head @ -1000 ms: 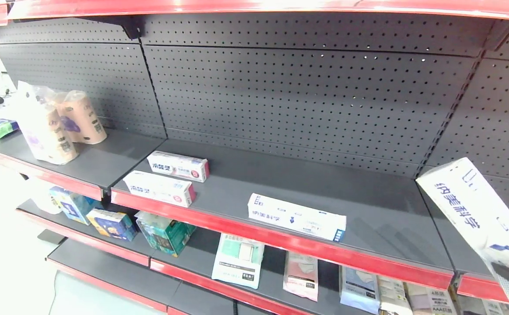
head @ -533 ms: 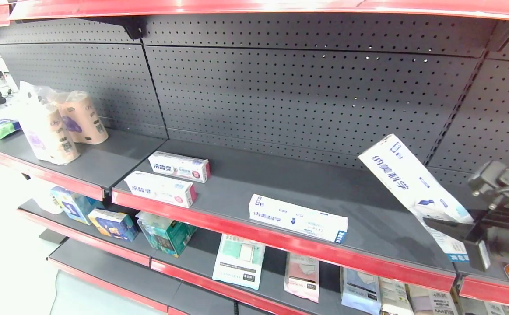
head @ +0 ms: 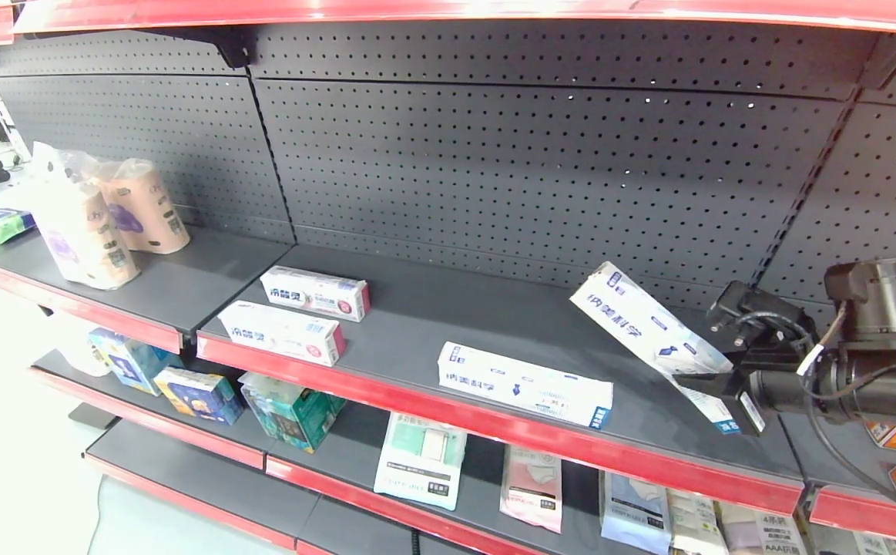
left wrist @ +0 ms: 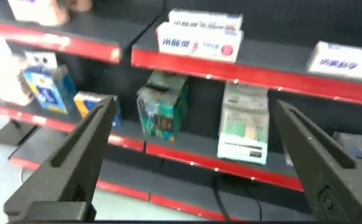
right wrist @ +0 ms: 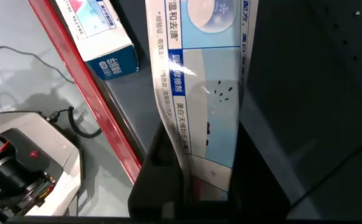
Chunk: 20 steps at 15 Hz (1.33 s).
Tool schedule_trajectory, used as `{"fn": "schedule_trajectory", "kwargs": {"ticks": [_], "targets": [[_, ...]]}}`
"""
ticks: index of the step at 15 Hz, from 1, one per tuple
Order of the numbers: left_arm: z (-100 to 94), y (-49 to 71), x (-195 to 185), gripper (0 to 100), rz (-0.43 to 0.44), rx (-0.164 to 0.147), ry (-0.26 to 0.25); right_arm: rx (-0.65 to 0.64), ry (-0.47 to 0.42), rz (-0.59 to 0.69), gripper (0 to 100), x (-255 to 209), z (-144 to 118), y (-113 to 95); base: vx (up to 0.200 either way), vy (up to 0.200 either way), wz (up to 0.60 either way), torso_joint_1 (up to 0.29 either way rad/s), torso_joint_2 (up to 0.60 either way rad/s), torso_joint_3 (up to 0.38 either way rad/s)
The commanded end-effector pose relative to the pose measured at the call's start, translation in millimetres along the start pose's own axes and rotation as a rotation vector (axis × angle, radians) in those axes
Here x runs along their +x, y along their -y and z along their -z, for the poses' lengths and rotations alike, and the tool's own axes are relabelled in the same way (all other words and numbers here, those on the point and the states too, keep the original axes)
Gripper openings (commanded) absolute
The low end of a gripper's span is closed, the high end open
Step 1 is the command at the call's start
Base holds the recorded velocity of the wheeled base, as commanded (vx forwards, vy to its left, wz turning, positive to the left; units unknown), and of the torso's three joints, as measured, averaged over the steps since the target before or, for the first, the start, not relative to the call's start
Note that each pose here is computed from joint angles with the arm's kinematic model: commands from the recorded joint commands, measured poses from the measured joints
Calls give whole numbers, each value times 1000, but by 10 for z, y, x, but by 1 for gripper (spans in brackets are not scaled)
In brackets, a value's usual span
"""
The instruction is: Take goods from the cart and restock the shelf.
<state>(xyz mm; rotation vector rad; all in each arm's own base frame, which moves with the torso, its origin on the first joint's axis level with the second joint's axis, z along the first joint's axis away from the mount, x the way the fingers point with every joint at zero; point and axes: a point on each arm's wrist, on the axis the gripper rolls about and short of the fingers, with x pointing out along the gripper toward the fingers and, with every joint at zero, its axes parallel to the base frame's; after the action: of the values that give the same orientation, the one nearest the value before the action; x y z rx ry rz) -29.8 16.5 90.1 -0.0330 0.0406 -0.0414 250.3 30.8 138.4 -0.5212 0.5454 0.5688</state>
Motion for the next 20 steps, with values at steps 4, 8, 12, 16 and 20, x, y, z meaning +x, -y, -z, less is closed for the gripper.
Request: {"fn": "schedule_trajectory", "kwargs": {"ticks": [4, 8, 12, 16, 20], "targets": [[54, 31, 48, 100, 87, 36, 25, 7, -20, -13, 0, 76, 29, 9, 0, 0, 0, 0, 0, 0], [-2, 14, 46, 100, -14, 37, 53, 9, -20, -7, 0, 47, 39, 6, 0, 0, 0, 0, 0, 0], [-150, 52, 142, 100, -172, 56, -46, 8, -22, -11, 0, 53, 41, -3, 0, 0, 0, 0, 0, 0], [47, 79, 65, 100, -456, 44, -16, 17, -25, -7, 0, 49, 53, 7, 0, 0, 0, 0, 0, 0], [92, 148, 65, 100, -89, 30, 61, 21, -33, -13, 0, 62, 74, -3, 0, 0, 0, 0, 0, 0]]}}
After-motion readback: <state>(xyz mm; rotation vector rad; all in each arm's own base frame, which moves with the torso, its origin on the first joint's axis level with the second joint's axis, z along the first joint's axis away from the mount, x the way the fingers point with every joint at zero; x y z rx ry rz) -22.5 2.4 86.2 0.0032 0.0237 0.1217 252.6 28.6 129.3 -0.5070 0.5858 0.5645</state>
